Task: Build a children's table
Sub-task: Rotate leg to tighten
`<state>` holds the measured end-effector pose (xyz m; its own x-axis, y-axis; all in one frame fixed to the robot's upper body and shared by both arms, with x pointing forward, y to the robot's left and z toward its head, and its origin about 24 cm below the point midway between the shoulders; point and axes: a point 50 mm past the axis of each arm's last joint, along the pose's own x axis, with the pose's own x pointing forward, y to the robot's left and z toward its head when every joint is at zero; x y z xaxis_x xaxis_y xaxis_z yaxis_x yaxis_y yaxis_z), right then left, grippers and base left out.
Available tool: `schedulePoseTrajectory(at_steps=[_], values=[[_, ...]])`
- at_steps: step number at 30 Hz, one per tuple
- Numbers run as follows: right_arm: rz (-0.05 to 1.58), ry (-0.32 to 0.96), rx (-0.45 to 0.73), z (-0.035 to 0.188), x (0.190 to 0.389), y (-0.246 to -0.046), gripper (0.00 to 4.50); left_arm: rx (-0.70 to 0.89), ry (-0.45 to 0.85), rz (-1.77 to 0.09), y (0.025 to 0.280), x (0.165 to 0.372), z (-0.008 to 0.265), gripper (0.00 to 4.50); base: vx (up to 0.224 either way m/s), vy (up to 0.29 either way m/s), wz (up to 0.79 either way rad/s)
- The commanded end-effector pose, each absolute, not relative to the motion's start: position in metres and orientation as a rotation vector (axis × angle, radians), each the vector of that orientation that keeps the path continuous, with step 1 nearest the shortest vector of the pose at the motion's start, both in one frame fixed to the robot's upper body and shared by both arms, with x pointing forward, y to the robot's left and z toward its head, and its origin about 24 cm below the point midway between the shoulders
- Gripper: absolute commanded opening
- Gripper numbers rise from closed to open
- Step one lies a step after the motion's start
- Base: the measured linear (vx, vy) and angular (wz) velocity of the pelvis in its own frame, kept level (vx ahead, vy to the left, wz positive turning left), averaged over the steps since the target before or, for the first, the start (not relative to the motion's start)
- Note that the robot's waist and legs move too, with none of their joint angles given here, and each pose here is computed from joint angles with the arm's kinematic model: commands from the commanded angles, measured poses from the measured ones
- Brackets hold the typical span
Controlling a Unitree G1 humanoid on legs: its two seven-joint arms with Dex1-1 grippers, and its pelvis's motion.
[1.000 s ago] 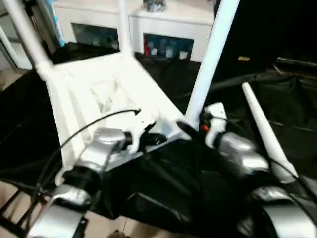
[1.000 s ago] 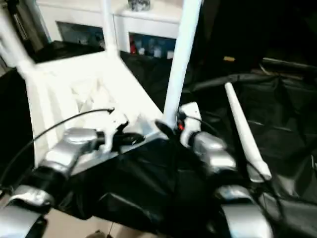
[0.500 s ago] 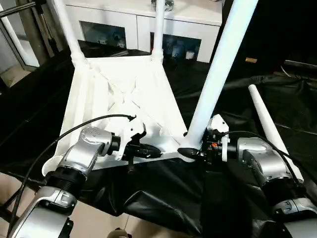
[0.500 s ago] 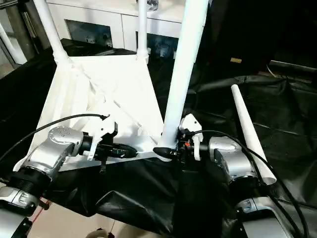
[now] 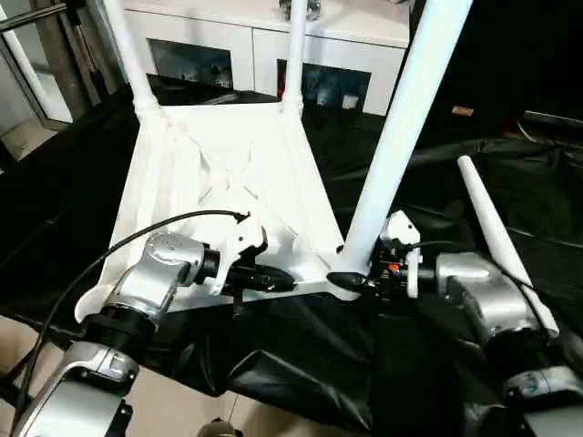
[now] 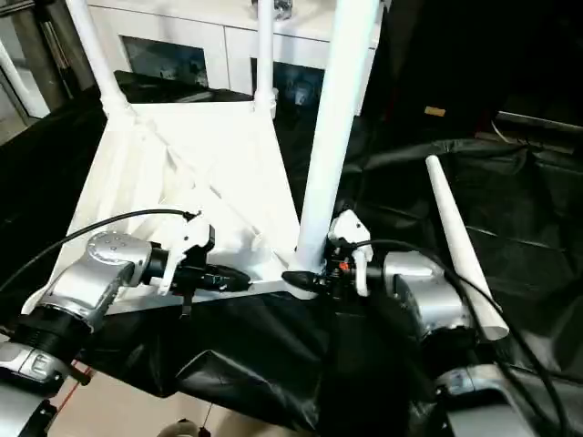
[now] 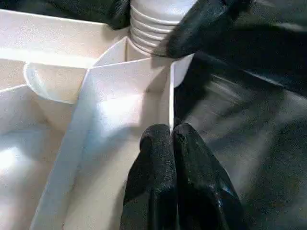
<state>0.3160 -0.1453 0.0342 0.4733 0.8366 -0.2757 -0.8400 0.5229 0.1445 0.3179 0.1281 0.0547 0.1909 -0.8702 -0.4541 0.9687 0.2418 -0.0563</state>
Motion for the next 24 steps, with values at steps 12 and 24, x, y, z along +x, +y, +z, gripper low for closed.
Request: schedulePoseTrajectory(at_steps=[12,24], values=[[0.471,0.399,0.107,0.005,0.342,-0.092,2.82,0.190,0.313,-1.130,0.049,0.335,0.066,0.00,0.000,0.000,0.00],[0.713,0.306,0.014,0.020,0.342,-0.104,3.99,0.246,0.328,-1.196,0.072,0.331,0.063,0.00,0.000,0.000,0.00]])
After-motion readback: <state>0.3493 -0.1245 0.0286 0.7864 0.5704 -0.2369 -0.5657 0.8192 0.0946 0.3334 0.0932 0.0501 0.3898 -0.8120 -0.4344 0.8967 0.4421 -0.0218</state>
